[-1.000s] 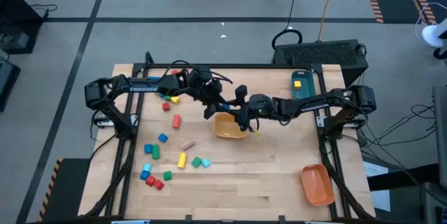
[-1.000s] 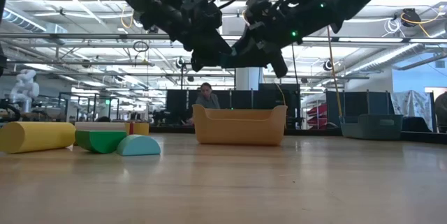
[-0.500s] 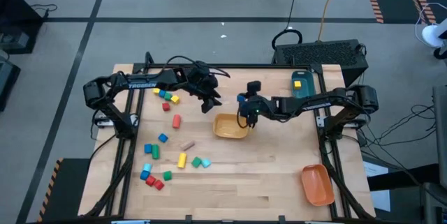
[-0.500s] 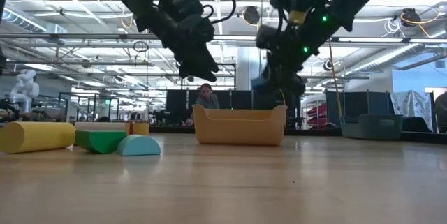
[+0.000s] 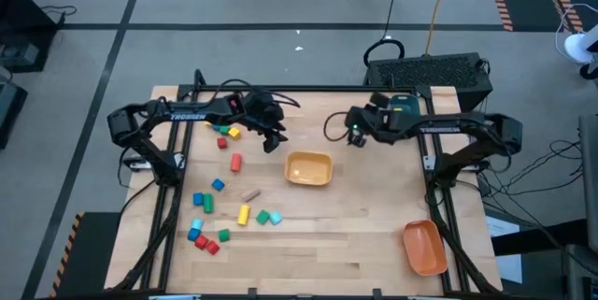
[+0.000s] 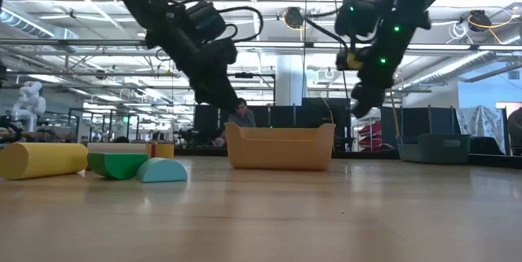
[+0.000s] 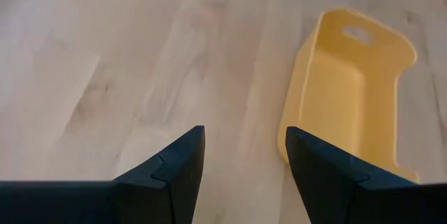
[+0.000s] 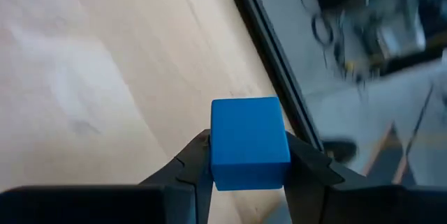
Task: Sort blocks by size
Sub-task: Put the blue square block into the blue bin
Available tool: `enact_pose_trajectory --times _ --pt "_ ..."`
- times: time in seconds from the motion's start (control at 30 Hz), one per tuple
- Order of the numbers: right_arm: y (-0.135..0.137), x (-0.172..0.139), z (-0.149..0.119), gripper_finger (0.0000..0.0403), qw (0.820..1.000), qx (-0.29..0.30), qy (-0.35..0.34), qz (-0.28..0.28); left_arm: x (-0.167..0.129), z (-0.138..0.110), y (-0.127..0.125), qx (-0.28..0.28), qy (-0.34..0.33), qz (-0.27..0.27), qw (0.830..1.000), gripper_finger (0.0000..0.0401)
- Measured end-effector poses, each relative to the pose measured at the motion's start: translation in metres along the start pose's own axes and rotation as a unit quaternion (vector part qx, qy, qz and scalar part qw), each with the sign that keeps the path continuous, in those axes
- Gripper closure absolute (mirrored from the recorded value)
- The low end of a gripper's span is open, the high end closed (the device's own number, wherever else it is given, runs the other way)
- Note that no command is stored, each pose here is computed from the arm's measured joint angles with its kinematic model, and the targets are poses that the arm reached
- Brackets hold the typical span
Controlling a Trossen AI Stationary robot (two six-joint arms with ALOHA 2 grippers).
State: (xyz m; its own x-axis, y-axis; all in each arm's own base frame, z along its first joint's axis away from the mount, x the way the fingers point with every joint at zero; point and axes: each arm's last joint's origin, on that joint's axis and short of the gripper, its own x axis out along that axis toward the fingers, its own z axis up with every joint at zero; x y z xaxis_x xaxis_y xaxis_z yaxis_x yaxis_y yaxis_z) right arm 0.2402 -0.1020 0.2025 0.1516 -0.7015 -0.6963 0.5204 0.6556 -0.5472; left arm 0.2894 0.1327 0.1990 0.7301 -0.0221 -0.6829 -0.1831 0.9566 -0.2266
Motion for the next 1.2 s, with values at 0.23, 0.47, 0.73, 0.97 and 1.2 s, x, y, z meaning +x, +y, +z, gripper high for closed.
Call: enact_pose_trajectory --times 0.23,0.47,0.73,0.97,1.2 --pt "-0.028 -0.003 -0.022 0.0288 0.995 0.05 0.089 -0.021 -0.011 -0.018 -0.004 0.008 -0.029 0.003 1.0 0.0198" --pt "-0.052 -0.005 -0.042 0.0288 0.981 0.103 0.163 -0.015 -0.033 -0.039 -0.01 0.003 -0.083 0.014 0.996 0.0198" --pt "-0.073 0.006 -0.059 0.0286 0.957 0.154 0.246 0.01 -0.049 -0.061 -0.011 -0.022 -0.091 0.096 0.991 0.0198" --pt "-0.088 0.017 -0.066 0.0284 0.946 0.181 0.268 0.005 -0.058 -0.064 -0.012 -0.028 -0.082 0.131 0.988 0.0198" --pt "-0.094 0.021 -0.069 0.028 0.941 0.201 0.272 0.012 -0.071 -0.062 -0.017 -0.023 -0.1 0.133 0.986 0.0198"
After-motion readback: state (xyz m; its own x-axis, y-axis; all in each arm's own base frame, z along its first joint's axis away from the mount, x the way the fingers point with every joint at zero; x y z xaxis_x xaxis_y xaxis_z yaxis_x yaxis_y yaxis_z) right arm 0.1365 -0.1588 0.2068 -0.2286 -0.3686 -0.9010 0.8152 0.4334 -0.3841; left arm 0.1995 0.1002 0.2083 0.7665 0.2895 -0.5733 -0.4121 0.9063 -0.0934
